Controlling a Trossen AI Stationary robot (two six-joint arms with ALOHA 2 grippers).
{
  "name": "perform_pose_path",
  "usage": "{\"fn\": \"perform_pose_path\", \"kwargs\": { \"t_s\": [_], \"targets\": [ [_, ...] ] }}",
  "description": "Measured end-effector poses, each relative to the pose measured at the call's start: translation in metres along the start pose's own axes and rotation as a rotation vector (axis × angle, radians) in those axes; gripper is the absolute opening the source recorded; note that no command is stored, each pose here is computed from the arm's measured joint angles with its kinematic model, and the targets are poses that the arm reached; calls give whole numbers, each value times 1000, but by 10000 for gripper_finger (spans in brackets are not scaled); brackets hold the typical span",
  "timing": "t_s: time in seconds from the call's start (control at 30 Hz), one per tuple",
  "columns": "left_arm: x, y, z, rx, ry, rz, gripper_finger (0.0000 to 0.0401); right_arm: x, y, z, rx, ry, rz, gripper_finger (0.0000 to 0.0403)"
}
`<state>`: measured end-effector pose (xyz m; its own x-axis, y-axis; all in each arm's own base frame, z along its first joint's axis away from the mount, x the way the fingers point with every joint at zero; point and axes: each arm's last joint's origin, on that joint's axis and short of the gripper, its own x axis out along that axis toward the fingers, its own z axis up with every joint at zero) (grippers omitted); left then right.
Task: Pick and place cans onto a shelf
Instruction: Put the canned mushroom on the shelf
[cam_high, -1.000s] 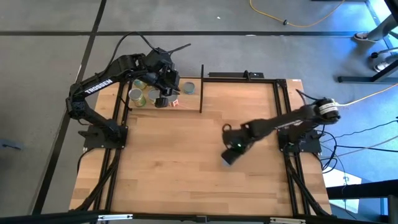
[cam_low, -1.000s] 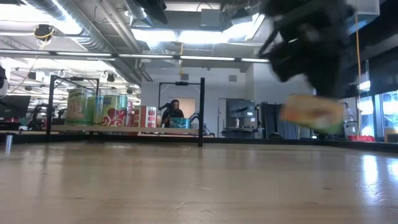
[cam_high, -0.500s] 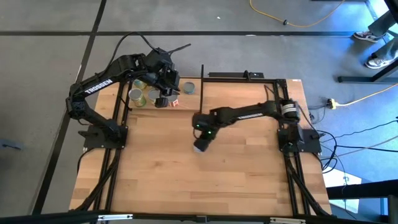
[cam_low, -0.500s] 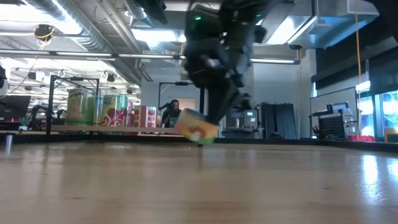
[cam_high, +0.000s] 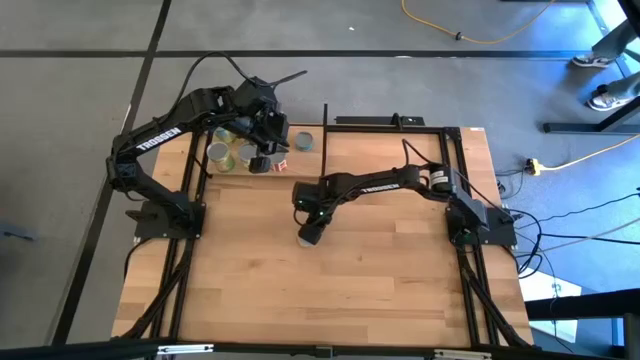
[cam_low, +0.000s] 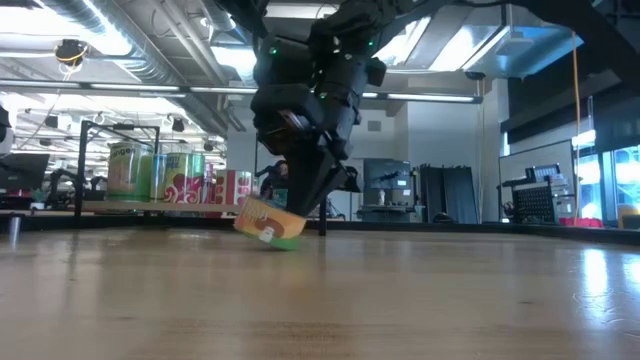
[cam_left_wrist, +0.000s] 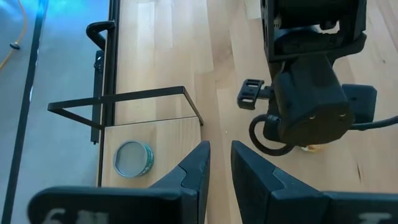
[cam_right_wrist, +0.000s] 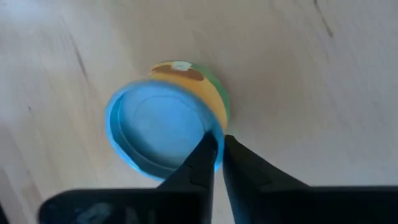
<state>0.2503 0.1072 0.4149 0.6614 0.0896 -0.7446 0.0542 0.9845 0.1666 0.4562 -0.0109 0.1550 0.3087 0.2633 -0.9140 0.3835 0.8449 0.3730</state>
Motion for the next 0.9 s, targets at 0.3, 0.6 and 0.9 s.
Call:
{"fn": "perform_pose_path", "kwargs": {
  "t_s": [0.3,0.6,0.9],
  "targets": [
    [0,0,0,1,3,-1,59,-9,-4,6,27,15,45,57],
    [0,0,-1,1,10,-2,59,-42,13,17,-149,1,18,55],
    [-2,-7,-17,8,188,-47,59,-107,38,10,-317,82,-196,49]
  ]
}}
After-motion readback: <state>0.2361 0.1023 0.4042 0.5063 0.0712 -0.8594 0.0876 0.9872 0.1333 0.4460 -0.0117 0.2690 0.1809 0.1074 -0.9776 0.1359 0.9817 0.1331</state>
